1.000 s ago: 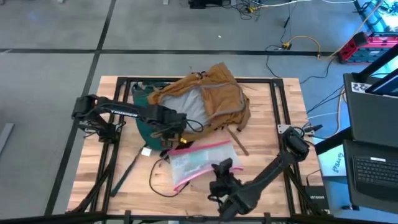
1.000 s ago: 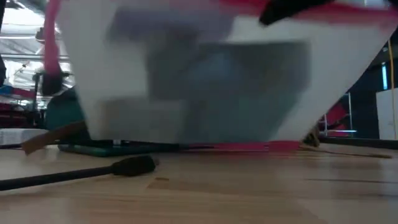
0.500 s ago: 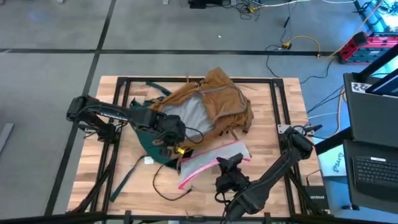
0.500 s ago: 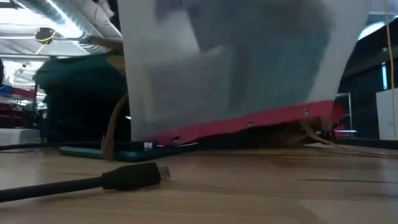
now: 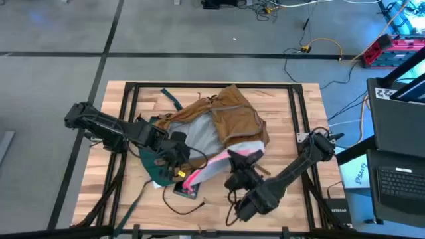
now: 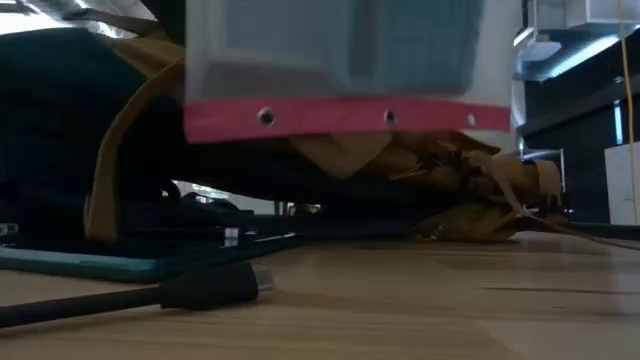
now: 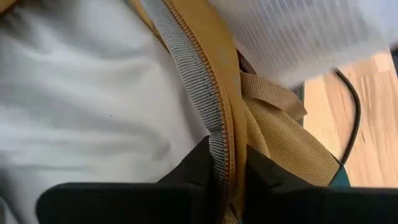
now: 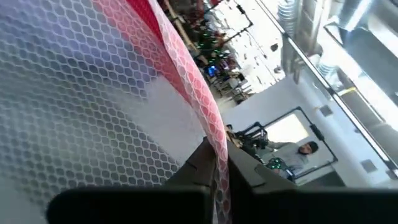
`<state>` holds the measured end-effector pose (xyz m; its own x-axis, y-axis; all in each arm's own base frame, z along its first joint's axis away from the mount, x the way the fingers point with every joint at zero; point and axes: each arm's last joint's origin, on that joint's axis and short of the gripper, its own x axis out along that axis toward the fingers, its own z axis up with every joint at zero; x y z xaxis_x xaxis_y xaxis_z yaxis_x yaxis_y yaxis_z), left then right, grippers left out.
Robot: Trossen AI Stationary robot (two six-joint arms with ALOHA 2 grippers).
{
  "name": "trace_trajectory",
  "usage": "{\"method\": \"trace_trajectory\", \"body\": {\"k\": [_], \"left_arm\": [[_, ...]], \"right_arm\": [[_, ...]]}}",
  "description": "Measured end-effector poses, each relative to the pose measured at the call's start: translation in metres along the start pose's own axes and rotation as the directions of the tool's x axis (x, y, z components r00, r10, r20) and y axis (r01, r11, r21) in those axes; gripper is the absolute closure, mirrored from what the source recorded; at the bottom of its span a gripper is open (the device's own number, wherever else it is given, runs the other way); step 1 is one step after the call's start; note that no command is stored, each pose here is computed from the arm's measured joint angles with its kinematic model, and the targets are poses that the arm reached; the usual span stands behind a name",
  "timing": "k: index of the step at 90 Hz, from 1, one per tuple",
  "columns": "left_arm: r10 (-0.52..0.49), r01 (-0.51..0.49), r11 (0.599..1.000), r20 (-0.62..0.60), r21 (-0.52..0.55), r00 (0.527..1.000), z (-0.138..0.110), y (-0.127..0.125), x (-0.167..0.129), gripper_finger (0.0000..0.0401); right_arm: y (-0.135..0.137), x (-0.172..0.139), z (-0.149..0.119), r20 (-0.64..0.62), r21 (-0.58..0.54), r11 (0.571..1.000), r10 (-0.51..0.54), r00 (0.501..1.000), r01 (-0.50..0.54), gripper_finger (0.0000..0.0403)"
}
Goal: Unpack backpack
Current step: Put the pink zipper pouch into the brown backpack
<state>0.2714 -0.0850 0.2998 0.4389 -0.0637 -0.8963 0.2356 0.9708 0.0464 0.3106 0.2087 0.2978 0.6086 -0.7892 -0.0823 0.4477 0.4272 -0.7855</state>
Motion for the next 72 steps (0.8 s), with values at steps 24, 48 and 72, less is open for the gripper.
{"method": "trace_trajectory", "body": {"k": [24, 48, 72], "left_arm": [[-0.008, 0.008, 0.999, 0.001, 0.034, 1.0, -0.012, -0.006, 0.023, 0.037], [-0.017, 0.017, 0.997, -0.011, 0.072, 1.0, -0.025, -0.007, 0.044, 0.037], [-0.02, 0.017, 0.993, 0.023, 0.113, 1.0, -0.023, -0.008, 0.046, 0.037]], "right_arm": [[-0.057, 0.024, 0.005, -0.007, 0.075, 0.992, -0.101, 0.995, 0.101, 0.0403], [-0.092, 0.063, 0.006, -0.136, 0.137, 0.981, -0.121, 0.983, 0.139, 0.0403], [-0.084, 0.115, 0.028, -0.199, 0.193, 0.979, 0.11, 0.974, -0.071, 0.0403]]}}
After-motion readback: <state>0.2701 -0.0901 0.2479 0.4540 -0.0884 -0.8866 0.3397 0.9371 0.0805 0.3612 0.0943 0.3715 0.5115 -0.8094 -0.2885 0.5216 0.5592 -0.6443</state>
